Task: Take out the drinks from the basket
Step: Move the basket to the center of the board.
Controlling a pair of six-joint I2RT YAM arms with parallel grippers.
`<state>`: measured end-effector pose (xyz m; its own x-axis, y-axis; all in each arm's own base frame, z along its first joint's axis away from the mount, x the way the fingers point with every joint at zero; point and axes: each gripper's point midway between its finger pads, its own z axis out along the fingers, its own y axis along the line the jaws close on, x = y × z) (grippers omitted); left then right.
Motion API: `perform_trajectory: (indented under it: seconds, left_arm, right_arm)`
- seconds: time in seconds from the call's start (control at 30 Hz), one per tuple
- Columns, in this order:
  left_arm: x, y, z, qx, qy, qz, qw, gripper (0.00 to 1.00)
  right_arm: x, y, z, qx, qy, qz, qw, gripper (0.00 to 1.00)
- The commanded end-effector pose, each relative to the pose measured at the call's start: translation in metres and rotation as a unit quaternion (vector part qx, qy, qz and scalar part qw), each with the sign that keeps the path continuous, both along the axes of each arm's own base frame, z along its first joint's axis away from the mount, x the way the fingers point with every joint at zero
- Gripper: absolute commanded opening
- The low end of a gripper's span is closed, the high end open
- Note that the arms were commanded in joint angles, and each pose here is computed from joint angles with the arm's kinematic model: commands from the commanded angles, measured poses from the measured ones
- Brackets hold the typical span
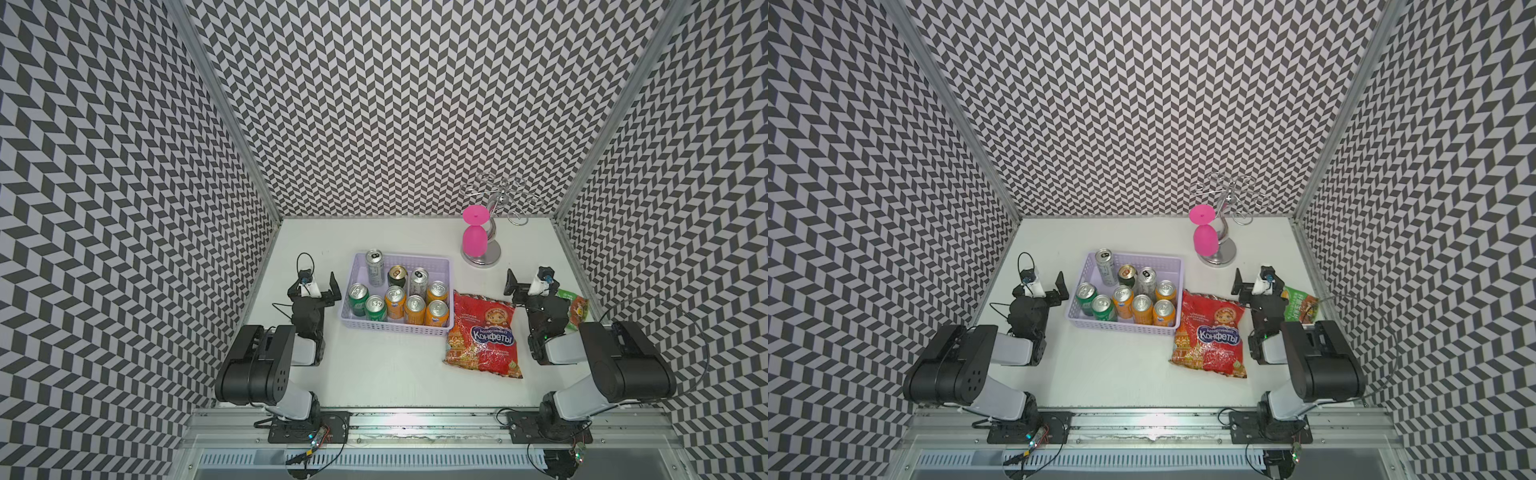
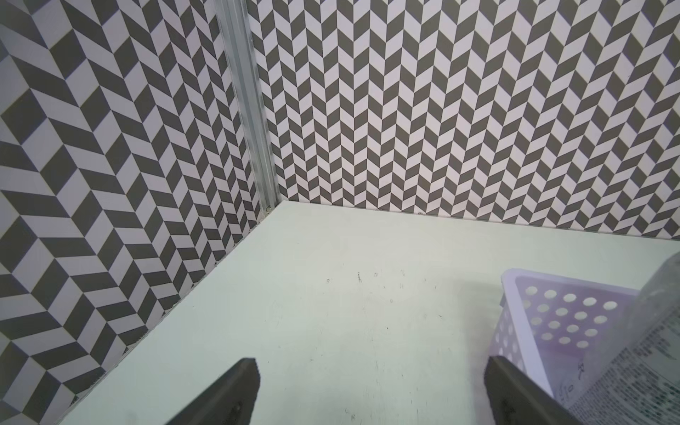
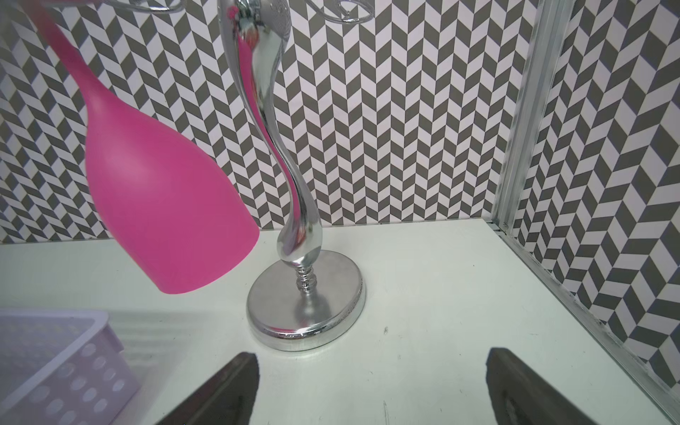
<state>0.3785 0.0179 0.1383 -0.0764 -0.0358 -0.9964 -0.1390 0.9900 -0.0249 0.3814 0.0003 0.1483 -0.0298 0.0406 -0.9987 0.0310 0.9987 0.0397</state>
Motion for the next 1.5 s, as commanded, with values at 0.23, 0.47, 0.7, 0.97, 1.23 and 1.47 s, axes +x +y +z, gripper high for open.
perform_trajectory:
  seconds: [0.23,0.47,0.7,0.97,1.23,1.47]
  left_arm:
    - [0.004,-0.002,0.007,0.003,-0.013,-0.001,1.0,0.99]
    - [0.003,-0.002,0.008,0.003,-0.016,-0.001,1.0,0.99]
    - [-0.006,-0.002,0.048,-0.031,-0.014,0.02,0.999,0.99]
    - [-0.018,-0.028,0.118,-0.233,-0.017,-0.046,0.971,0.99]
    - [-0.047,-0.065,0.132,-0.283,0.051,-0.139,0.948,0.99]
    - [-0.087,-0.089,0.078,-0.351,0.137,-0.178,0.909,0.99]
  right_arm:
    - [0.0,0.002,0.009,-0.001,-0.021,0.004,1.0,1.0]
    - [-0.009,-0.002,0.013,0.006,-0.034,-0.009,0.999,1.0]
    - [-0.041,0.007,0.046,0.057,-0.021,0.02,0.998,1.0]
    - [-0.077,0.084,0.109,0.162,-0.001,0.241,0.957,0.99]
    - [-0.111,0.168,0.089,0.18,0.103,0.366,0.907,0.99]
    - [-0.145,0.236,0.045,0.188,0.207,0.435,0.856,1.0]
